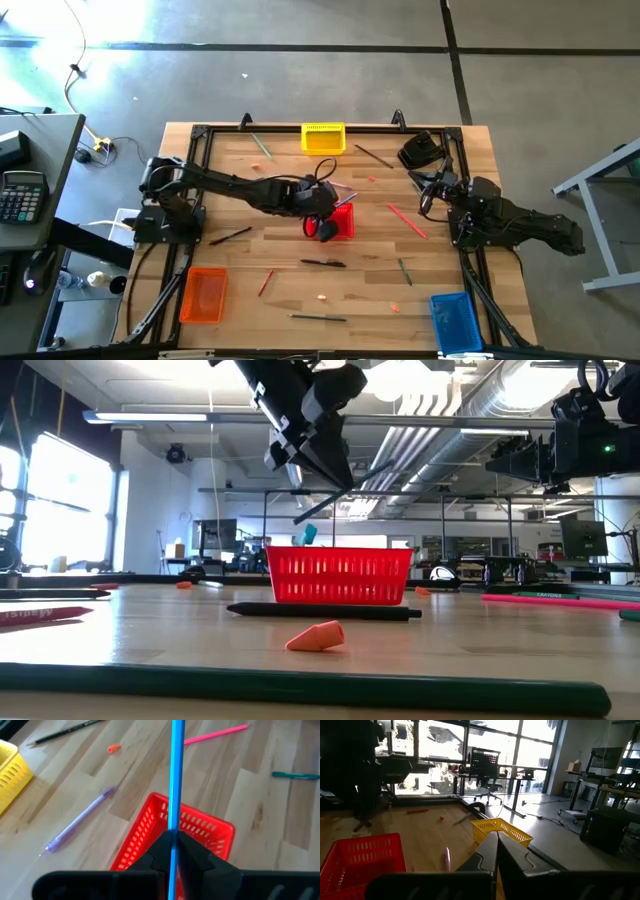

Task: Sort crayons/erasers/pens/pencils in bins
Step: Put the blue pencil into the red bin, then put the green crayon into the blue bin

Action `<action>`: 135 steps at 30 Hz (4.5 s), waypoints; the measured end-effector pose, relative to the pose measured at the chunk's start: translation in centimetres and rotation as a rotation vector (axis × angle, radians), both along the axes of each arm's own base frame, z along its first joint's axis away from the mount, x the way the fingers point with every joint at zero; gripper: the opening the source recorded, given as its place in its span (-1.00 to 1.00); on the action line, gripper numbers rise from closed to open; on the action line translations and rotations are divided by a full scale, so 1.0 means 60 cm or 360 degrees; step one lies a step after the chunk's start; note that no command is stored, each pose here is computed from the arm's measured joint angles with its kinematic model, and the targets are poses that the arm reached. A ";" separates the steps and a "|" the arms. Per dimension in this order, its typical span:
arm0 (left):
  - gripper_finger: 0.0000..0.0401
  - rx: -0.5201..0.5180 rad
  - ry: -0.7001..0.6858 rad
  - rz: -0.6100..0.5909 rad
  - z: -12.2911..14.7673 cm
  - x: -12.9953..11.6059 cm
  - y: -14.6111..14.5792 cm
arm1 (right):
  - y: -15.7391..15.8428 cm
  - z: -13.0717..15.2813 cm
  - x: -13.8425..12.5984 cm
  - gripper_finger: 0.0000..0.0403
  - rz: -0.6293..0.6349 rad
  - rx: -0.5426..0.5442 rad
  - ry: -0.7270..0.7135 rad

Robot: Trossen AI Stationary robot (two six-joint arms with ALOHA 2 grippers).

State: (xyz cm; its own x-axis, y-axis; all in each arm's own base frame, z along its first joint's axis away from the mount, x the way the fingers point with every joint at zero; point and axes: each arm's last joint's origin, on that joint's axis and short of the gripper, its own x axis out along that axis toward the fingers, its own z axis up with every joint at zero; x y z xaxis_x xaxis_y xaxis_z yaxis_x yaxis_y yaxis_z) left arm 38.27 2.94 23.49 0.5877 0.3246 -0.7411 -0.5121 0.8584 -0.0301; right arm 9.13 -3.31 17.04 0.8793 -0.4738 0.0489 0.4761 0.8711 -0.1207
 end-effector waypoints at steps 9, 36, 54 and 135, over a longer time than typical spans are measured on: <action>-0.93 0.0012 0.0008 0.0015 -0.004 0.001 0.002 | 0.000 0.000 0.000 -1.00 0.0000 0.0000 0.0000; -0.93 0.0034 0.0036 0.0006 -0.031 0.016 -0.008 | 0.000 -0.001 0.001 -1.00 -0.0001 0.0003 0.0010; -0.93 0.0041 0.0069 -0.0009 -0.045 0.021 -0.013 | 0.000 -0.001 0.001 -1.00 0.0000 0.0003 0.0010; -0.97 0.0267 0.0049 -0.0304 -0.020 -0.001 0.022 | 0.000 -0.001 0.001 -1.00 0.0000 0.0003 0.0009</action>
